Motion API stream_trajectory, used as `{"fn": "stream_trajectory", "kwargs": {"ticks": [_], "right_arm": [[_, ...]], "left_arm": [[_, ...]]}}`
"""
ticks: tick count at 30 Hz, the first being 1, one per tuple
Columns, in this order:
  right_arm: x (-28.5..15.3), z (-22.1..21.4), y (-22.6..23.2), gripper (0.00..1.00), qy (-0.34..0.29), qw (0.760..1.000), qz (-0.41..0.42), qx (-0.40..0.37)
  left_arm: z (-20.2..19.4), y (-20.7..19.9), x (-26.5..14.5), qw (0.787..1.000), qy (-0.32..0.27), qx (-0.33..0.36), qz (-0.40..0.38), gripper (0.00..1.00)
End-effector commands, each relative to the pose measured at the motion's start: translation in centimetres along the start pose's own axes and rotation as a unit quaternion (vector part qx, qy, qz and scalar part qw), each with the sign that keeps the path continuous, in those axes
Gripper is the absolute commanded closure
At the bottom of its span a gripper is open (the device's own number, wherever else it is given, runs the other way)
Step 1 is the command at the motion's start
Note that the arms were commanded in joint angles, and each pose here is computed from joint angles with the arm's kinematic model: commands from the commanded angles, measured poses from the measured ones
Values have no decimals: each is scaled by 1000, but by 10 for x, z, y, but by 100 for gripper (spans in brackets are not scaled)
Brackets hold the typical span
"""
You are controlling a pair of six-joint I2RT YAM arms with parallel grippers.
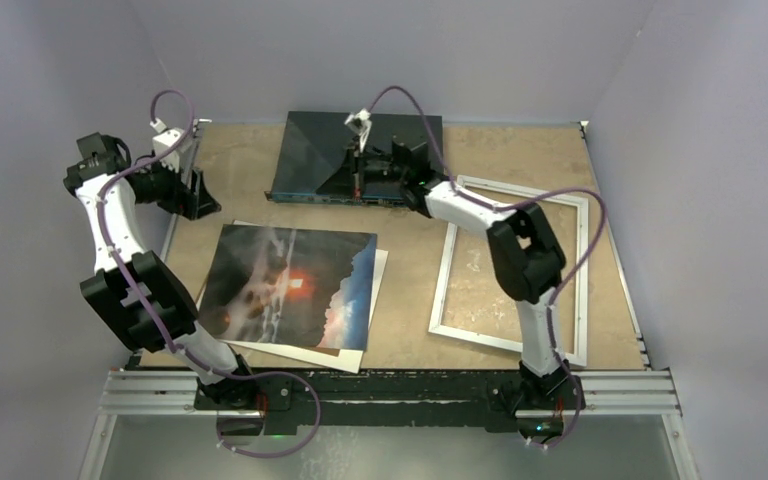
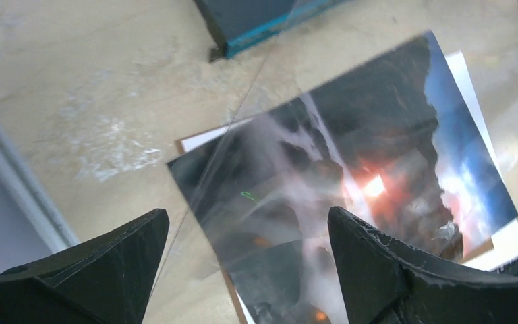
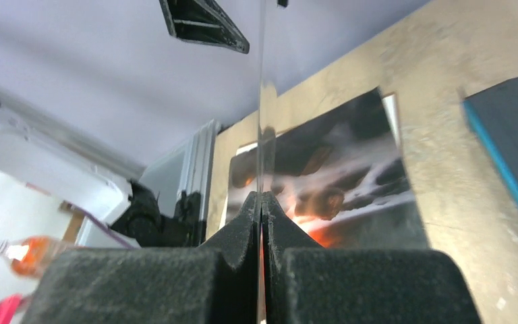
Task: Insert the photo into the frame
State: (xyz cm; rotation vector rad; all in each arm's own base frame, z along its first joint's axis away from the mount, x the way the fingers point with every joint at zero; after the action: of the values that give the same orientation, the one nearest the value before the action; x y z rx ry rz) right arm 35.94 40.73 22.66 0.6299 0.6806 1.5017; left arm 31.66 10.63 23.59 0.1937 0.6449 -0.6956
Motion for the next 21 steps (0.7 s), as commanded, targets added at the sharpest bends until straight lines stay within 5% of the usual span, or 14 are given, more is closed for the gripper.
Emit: {"fn": "stream_trajectory", "kwargs": {"ticks": [1,6,14,21], "right_arm": [[-44,43,37,100,-104,991,-78,-15],[-106,59,58,100,-179,969,-169,15],[-212,44,100,100,-268,906,-325,51],[-293,16,151,100,-364,803,-468,54]], "left_arm": [[49,21,-23,994,-27,-35,100,12],[62,17,-16,994,-13,-62,94,8],[95,-29,43,998,-19,-12,53,5],[121,-112,127,999,-10,42,-24,3]]}}
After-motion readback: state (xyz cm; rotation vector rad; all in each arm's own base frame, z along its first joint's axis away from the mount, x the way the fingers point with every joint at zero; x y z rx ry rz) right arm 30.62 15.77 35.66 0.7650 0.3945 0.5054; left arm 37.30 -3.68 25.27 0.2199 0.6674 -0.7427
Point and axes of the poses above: each gripper's point midway between its finger pads, its own x axis out along the fingers, its own y axis along the line the jaws close on, z = x × y, the point moved 5 cm from there along -x, back along the fingers, and after that the axes turned 10 degrees about x, right-handed, at the moved point
